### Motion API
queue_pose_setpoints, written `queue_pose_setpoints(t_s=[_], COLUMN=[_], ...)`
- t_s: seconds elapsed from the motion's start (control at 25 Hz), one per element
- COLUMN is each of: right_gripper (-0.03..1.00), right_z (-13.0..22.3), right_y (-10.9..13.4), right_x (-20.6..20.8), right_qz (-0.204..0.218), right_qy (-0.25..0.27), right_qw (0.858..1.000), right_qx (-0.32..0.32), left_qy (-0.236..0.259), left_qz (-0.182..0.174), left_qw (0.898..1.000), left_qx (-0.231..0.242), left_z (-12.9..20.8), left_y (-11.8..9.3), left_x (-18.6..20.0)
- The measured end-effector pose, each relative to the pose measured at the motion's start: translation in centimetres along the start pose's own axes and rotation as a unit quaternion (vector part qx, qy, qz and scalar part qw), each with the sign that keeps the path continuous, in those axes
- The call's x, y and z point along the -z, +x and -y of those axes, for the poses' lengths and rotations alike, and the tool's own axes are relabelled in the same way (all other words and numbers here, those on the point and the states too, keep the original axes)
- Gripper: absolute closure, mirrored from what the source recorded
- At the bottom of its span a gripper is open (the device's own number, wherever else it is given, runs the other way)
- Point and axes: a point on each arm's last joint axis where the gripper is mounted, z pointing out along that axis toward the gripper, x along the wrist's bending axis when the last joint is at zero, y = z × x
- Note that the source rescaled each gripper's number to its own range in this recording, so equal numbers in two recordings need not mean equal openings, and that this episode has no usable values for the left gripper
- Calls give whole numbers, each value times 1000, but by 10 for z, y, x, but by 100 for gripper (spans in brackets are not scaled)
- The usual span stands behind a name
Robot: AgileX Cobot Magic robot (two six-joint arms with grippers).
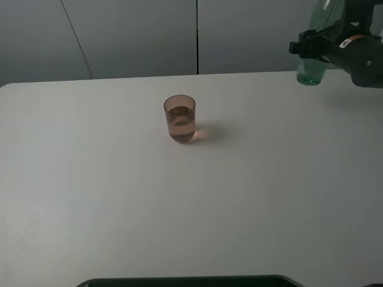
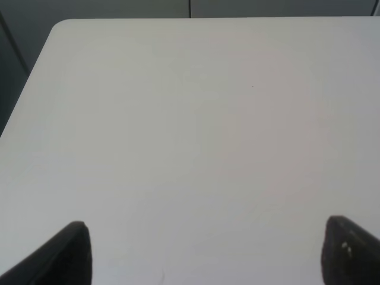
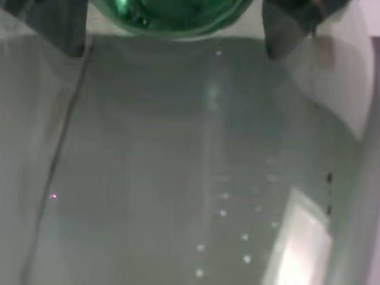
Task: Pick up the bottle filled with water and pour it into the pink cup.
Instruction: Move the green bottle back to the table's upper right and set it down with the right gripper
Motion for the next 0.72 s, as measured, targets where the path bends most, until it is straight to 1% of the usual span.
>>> queue_pose_setpoints(t_s=[0.16, 0.28, 0.36, 0.6, 0.72], right_gripper=[97, 97, 97, 97, 97], right_z=[30, 46, 49, 37, 37], right_y=[-13, -16, -15, -11, -11], right_x=[-12, -23, -30, -41, -42], right_qz=[12, 16, 12, -11, -12], right_qy=[24, 30, 26, -13, -10], right_qw=[1000, 999, 1000, 1000, 999], right_qx=[7, 0, -8, -20, -29], left_qy=[0, 0, 0, 0, 0], left_qz=[0, 0, 0, 0, 0], left_qw=[1000, 1000, 1000, 1000, 1000], left_qx=[0, -1, -2, -2, -2], left_z=[0, 0, 0, 0, 0], left_y=[0, 0, 0, 0, 0], left_x=[0, 0, 0, 0, 0])
